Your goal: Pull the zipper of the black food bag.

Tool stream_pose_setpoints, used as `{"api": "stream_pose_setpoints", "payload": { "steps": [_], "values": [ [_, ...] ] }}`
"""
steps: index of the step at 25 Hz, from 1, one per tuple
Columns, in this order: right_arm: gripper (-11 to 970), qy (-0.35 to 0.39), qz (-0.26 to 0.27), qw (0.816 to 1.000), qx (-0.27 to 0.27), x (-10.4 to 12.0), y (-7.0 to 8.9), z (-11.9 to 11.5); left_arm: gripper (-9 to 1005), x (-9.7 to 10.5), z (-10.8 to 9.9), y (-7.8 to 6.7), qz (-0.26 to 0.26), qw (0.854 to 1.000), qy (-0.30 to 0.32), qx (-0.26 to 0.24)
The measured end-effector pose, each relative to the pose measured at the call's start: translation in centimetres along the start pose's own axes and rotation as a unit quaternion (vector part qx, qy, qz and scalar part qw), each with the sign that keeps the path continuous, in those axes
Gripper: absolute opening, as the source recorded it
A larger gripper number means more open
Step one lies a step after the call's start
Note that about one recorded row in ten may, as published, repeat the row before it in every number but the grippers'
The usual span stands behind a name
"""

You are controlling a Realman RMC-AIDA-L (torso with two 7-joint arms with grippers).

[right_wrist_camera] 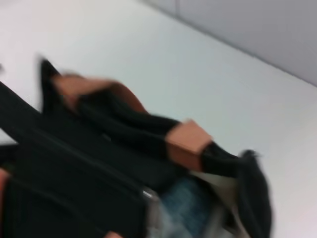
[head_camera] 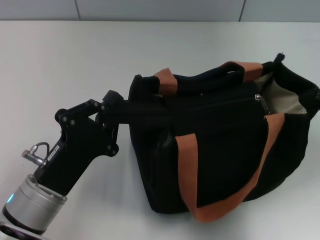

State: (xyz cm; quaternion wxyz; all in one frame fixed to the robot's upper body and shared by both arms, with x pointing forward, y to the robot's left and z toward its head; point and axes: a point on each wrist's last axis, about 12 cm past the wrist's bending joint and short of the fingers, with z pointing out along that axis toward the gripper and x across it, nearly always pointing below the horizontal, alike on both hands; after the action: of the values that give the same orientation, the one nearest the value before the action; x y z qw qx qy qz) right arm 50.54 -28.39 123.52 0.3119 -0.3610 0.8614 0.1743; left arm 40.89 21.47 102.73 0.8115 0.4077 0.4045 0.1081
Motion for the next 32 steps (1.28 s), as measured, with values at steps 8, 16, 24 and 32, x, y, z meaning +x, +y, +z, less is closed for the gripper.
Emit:
{"api": "stream_pose_setpoints", "payload": {
  "steps": [8, 16, 24, 32],
  "values": [
    [141, -0.179, -0.006, 0.979, -0.1, 3.3, -0.1, -0.7, 156, 0.1, 1.3, 1.3, -0.025, 0.997, 0.009, -0.074],
    [477, -0.284, -0.035, 0.949, -0.129, 7.9, -0.3, -0.7, 299, 2.0, 0.7, 3.5, 0.028, 0.992, 0.046, -0.117],
    [637, -0.339, -0.051, 0.929, -0.137, 10.4, -0.7, 0.4, 540, 5.9, -1.6, 8.9, -0.075, 0.968, 0.086, -0.223],
    [660, -0.362, -0.102, 0.905, -0.2, 11.1, 0.5, 0.9, 801, 7.3, -4.1, 13.2, -0.368, 0.927, 0.008, -0.077]
  ]
}}
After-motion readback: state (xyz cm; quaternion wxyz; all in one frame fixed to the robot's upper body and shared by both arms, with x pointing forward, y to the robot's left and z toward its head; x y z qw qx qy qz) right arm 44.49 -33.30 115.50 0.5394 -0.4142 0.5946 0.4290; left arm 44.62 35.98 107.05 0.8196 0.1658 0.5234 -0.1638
